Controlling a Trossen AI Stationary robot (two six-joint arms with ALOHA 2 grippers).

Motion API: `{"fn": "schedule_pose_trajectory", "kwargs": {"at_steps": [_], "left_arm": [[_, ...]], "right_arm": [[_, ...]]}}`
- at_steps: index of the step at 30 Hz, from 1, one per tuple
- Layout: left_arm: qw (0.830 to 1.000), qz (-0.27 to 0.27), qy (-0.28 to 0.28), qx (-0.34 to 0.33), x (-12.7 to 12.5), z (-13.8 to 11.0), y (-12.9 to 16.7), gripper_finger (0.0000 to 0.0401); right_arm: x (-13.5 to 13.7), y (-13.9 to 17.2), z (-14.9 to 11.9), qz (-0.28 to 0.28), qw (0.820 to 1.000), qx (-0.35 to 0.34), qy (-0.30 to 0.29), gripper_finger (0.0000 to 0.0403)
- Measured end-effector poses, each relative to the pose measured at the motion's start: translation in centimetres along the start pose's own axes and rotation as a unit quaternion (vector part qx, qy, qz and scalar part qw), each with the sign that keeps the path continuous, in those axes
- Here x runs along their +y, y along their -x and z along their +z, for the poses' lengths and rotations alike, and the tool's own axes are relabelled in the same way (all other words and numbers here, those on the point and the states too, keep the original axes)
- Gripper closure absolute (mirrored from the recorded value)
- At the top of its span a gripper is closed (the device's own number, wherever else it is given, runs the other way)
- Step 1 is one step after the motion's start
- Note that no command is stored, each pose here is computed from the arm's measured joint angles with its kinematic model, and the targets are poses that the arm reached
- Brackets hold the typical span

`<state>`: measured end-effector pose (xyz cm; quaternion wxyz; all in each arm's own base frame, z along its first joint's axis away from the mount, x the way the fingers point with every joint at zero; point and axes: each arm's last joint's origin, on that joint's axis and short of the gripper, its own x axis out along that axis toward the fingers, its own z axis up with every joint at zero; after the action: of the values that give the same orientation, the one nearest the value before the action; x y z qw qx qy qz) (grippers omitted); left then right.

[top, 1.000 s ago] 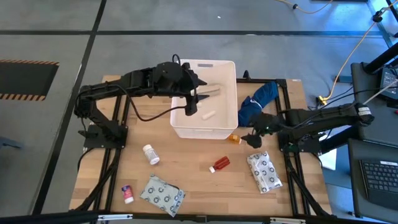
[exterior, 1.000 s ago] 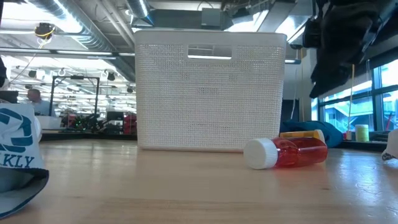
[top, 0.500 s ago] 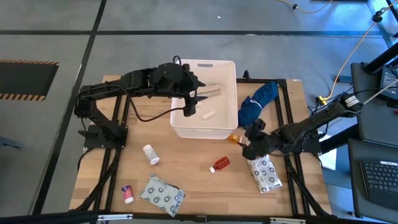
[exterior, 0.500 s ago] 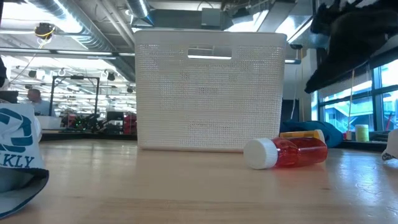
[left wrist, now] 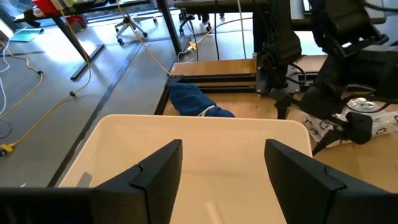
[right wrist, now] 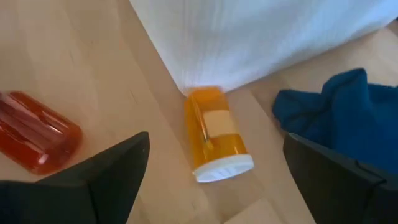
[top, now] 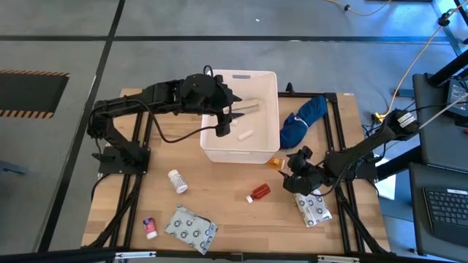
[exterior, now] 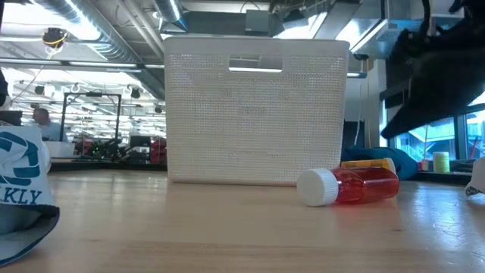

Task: Pick & place medical supplies in basket/bin
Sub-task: Put the orange pill bottle into the white basket

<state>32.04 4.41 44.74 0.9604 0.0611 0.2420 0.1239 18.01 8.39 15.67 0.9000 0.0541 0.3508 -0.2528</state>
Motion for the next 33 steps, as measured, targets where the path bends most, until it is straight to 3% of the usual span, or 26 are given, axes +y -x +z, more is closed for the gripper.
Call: {"fn": "schedule_pose_trajectory", "kwargs": {"at_steps": [9, 17, 21, 28, 33], "left_arm": [[1.0, 0.0, 0.0, 0.0, 0.0, 0.0, 0.0, 0.018], [0.999, -0.001, 0.033, 0.0, 0.0, 0.0, 0.0, 0.018], [0.999, -0.001, 0.049, 0.0, 0.0, 0.0, 0.0, 0.018], [0.997, -0.001, 0.082, 0.0, 0.0, 0.0, 0.0, 0.018], [0.996, 0.0, 0.093, -0.003, 0.0, 0.1, 0.0, 0.018]], "right_arm": [[-0.7, -1.4, -2.4, 0.033, 0.999, -0.036, -0.014, 0.0034], [-2.3, -2.6, -4.3, 0.014, 0.997, -0.071, -0.007, 0.0034], [-2.8, -3.0, -4.7, 0.032, 0.995, -0.091, 0.009, 0.0034], [-4.5, -4.0, -5.8, 0.047, 0.996, -0.068, 0.018, 0.0034], [-4.8, -4.4, -5.2, 0.075, 0.993, -0.084, 0.046, 0.0034]]}}
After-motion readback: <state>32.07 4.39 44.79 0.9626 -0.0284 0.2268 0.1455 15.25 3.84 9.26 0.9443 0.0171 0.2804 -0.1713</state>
